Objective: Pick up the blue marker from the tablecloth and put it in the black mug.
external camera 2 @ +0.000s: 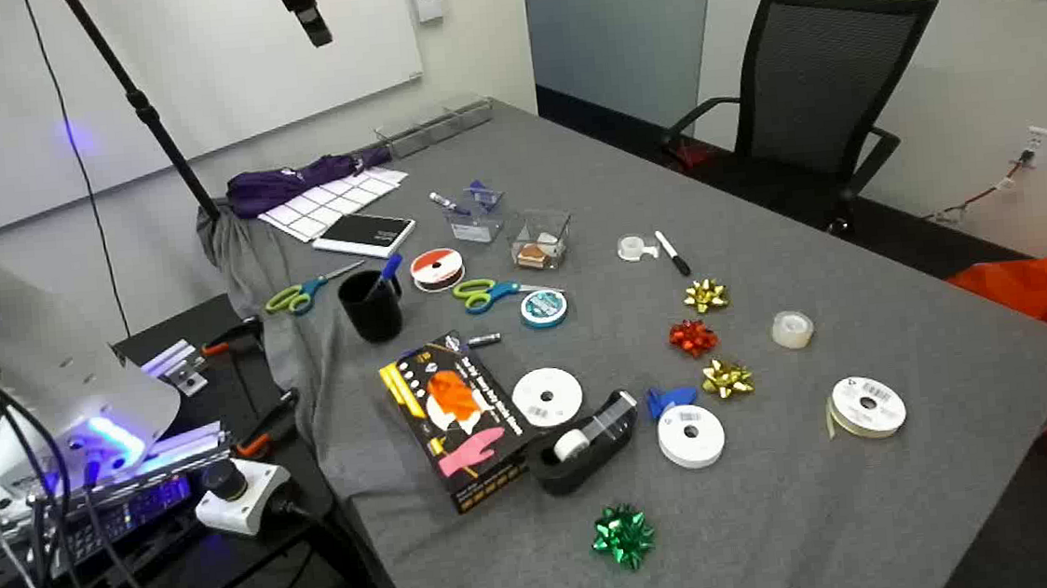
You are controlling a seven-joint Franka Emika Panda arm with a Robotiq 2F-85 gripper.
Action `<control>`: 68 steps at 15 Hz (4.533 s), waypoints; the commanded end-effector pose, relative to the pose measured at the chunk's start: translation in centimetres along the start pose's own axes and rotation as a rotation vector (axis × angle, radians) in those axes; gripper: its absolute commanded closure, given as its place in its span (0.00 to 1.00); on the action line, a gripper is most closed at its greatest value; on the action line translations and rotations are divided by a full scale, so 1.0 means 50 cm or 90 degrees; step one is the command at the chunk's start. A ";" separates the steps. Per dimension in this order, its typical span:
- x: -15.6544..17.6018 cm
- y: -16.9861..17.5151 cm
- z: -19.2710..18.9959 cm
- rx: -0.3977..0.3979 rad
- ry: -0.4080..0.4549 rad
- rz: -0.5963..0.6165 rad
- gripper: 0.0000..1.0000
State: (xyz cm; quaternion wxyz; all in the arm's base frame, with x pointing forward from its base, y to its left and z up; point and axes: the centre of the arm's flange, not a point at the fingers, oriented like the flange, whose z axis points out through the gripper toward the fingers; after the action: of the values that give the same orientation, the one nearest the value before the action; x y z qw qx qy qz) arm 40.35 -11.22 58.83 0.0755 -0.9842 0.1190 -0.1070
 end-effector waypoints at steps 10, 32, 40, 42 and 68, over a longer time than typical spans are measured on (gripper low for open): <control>0.065 0.030 0.150 -0.120 -0.016 0.156 0.00; 0.118 0.192 0.443 -0.195 -0.086 0.040 0.00; 0.125 0.233 0.624 -0.162 -0.231 0.038 0.00; 0.128 0.242 0.664 -0.148 -0.254 0.035 0.00; 0.148 0.301 0.926 -0.105 -0.313 0.159 0.00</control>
State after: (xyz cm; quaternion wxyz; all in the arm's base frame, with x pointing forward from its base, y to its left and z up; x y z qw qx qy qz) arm 53.93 -21.70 13.99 0.0234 -0.9644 0.2111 0.1578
